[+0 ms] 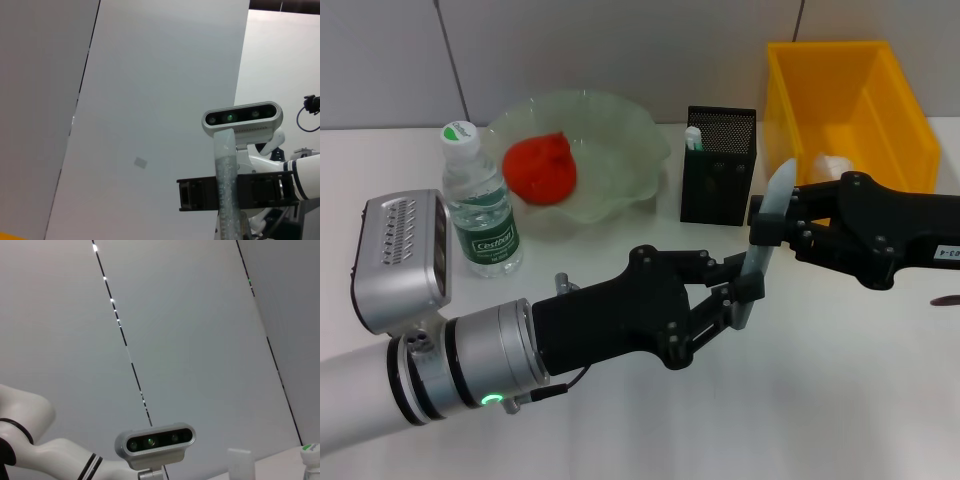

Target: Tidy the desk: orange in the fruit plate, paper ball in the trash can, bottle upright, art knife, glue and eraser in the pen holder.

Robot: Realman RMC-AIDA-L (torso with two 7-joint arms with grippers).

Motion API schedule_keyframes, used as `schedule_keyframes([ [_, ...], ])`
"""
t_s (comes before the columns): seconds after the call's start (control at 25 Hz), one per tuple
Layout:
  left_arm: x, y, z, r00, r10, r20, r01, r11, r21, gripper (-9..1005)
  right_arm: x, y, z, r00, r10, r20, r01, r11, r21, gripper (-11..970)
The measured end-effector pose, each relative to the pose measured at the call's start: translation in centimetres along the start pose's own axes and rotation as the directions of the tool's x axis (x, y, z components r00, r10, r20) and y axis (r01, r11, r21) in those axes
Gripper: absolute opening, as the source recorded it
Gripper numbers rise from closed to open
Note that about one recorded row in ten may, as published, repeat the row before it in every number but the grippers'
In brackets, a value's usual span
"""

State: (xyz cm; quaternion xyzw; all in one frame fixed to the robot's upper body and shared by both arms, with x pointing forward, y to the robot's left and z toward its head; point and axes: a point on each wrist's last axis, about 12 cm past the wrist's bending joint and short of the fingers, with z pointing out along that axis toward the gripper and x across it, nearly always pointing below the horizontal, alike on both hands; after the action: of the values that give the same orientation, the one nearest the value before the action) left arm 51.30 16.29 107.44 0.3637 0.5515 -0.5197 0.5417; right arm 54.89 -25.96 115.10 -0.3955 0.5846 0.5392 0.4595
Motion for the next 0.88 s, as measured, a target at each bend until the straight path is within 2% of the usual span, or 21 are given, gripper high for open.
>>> schedule_keyframes([
  [0.32,0.1,0.0,-0.2,1.0,-0.009,-0.005,0.009,1.0,-0.009,321,0.1,0.0,0.0,1.0,0.002,0.003,-0.002,1.0,0.008,153],
  [0.76,0.0,0.2,-0.4,1.0,-0.015,-0.005,0.015,1.0,-0.013,557,0.2,0.0,-0.2,1.0,0.005,0.011,-0.006,1.0,0.017,146],
  [0.88,0.1,0.5,-1.2,1.0,-0.006,-0.028,0.005,1.0,-0.029,679,0.0,-0.1,-0.6,1.0,0.003,0.012,-0.004,1.0,0.029,145],
])
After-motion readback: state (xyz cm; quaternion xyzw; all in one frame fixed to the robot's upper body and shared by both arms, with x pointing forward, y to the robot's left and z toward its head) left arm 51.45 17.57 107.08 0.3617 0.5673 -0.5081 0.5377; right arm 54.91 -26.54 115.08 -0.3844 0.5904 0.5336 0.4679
